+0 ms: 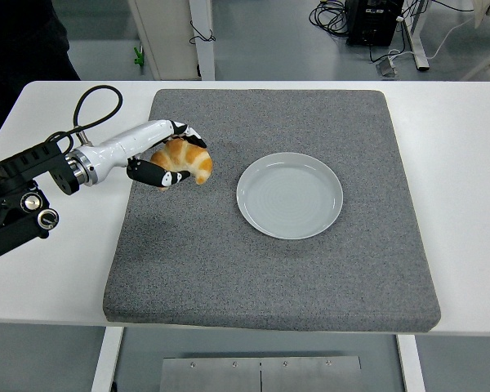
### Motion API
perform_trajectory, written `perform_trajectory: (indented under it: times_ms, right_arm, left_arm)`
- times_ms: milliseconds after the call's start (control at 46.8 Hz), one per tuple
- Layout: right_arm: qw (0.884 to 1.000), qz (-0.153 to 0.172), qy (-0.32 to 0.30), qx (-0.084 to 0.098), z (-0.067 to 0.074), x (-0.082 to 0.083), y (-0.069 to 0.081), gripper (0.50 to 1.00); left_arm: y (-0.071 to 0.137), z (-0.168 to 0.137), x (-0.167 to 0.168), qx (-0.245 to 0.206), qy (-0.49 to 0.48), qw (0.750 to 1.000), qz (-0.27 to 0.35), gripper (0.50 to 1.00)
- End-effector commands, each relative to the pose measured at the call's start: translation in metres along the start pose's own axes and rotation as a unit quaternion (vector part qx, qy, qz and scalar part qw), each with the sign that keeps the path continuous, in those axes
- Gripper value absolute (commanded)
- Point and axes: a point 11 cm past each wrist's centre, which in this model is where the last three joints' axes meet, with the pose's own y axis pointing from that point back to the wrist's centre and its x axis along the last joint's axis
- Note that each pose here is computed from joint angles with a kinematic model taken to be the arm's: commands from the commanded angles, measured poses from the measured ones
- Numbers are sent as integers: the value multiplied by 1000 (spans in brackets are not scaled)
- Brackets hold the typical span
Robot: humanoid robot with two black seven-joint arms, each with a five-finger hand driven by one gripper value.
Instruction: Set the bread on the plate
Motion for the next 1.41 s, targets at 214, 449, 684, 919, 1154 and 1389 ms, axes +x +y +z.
perform_trajectory:
  times_ms: [214, 449, 684, 919, 1154, 1389]
  right_arm:
    - [1000, 0, 0, 0, 0, 0, 0, 1000]
    - [1000, 0, 0, 0, 0, 0, 0, 1000]
    - [1000, 0, 0, 0, 0, 0, 0, 1000]
    - [1000, 0, 0, -1, 0, 0, 0, 1000]
    - [1000, 0, 0, 0, 0, 0, 0, 1000]
    - [1000, 0, 0, 0, 0, 0, 0, 1000]
  left_arm:
    - [-7, 19, 42, -28, 5, 1000, 3, 580]
    - [-23, 40, 53, -54, -13, 998, 5, 586]
    - [-47, 77, 54, -92, -29, 995, 7, 589]
    - [-67, 91, 44, -102, -22, 995, -4, 589]
    - [-85, 114, 34, -123, -27, 992, -14, 589]
    - [-109, 123, -3, -119, -28, 992, -45, 587]
